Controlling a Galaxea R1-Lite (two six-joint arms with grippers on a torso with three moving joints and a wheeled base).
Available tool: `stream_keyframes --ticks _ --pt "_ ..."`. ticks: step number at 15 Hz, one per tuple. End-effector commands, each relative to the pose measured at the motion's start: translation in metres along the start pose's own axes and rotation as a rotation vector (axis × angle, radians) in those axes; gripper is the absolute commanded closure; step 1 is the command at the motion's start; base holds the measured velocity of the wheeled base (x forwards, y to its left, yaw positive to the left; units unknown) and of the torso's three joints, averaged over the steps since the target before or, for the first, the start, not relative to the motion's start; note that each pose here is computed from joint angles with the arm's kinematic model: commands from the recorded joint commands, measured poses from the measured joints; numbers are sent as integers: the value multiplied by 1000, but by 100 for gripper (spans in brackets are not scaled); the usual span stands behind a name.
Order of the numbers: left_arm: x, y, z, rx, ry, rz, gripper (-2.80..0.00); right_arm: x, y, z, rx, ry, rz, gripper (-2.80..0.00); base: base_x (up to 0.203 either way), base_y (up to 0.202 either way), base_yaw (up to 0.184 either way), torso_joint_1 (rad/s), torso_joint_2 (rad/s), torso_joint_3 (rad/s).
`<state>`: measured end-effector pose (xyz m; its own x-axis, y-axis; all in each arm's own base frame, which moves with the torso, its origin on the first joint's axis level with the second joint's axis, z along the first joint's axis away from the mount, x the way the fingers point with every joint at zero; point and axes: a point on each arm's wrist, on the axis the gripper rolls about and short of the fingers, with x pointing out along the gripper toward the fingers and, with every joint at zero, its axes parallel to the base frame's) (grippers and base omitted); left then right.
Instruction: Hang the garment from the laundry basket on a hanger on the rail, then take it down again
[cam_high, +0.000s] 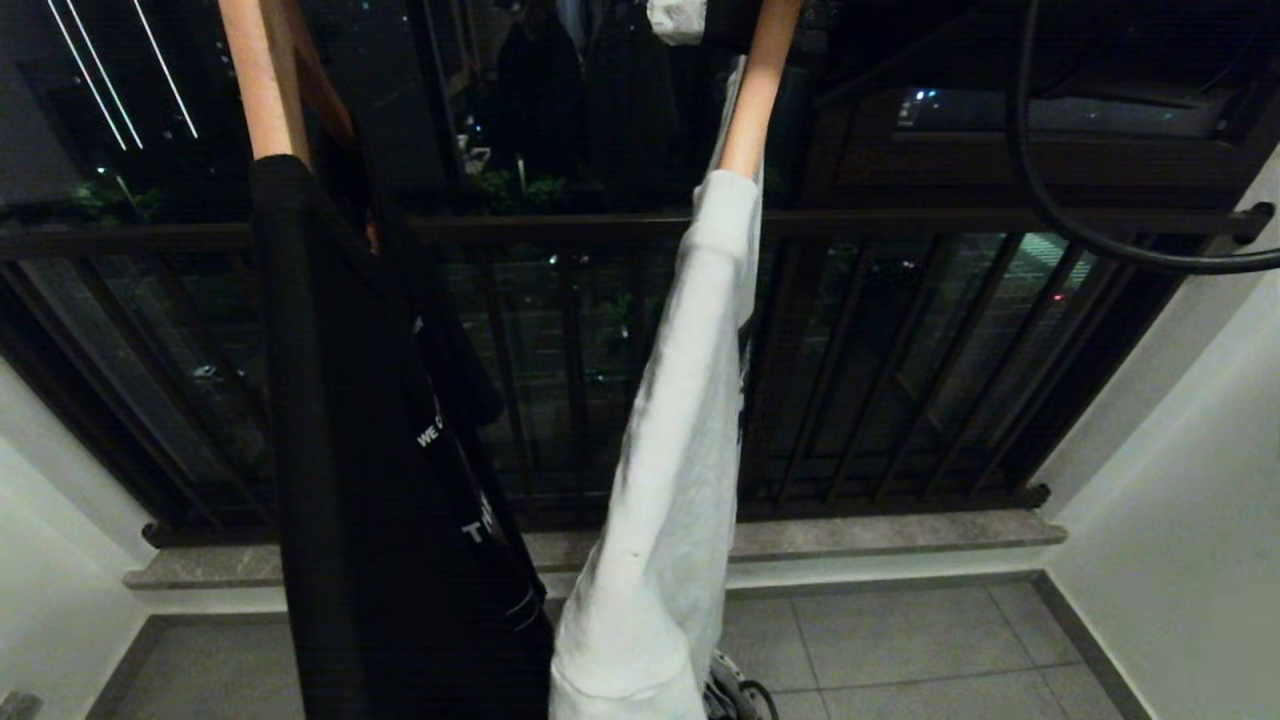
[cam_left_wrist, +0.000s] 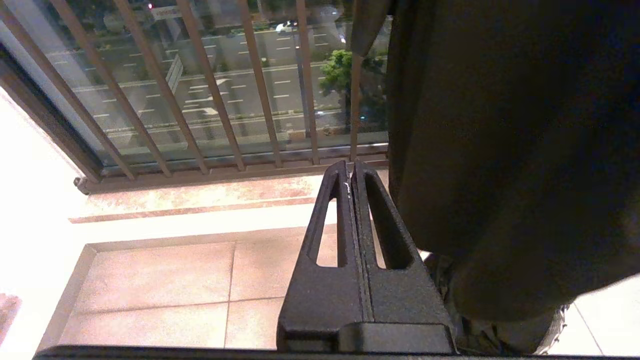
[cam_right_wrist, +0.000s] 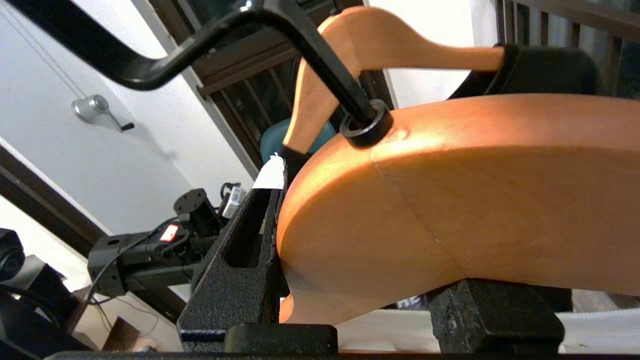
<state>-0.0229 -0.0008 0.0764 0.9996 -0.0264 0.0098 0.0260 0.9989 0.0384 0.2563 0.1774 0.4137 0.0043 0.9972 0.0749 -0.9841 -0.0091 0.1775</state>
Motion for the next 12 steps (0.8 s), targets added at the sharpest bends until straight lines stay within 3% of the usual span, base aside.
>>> stream_keyframes --ticks 1,12 --pt "0 0 -1 0 2 0 0 1 -2 -2 6 5 5 0 0 0 0 0 0 0" --pt "0 0 -1 0 2 0 0 2 -23 -13 44 27 -4 0 0 0 0 0 0 0"
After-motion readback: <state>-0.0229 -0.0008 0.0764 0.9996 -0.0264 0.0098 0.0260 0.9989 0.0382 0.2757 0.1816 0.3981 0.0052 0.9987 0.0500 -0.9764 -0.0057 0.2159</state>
